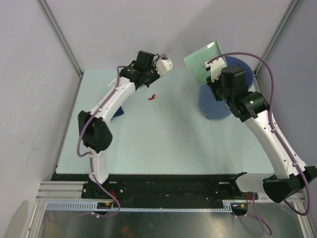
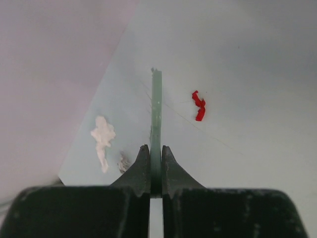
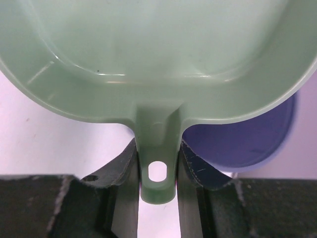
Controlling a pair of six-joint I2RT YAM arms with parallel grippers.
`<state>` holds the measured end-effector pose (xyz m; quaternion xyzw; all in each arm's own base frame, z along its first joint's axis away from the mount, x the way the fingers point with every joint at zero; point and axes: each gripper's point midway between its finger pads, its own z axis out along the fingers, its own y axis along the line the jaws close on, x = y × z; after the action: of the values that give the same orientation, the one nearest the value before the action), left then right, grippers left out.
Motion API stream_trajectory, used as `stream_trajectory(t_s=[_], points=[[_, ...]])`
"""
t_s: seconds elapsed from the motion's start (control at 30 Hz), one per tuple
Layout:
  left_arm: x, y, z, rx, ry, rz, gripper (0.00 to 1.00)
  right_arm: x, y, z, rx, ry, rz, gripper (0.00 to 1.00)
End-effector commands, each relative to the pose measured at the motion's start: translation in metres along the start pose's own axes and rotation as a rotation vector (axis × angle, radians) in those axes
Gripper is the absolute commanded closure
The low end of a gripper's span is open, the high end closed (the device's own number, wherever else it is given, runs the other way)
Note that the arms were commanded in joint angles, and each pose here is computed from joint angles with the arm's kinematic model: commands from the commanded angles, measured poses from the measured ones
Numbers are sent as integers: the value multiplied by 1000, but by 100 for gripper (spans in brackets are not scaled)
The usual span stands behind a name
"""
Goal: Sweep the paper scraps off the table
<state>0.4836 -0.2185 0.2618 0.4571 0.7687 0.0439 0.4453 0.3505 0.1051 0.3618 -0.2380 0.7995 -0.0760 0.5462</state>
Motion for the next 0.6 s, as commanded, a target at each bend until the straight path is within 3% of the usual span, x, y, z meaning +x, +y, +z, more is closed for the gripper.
stream_trajectory(t_s=[0.0,0.23,0.57], points=[[-2,7,40,-25,13,305,100,9,15,-23,-79,7,121,100],[27,-41,76,157,23,482,100,15,19,-31,-105,44,131,100],[96,-132,21,437,8,522,100,29,51,-36,-214,109,174,100]])
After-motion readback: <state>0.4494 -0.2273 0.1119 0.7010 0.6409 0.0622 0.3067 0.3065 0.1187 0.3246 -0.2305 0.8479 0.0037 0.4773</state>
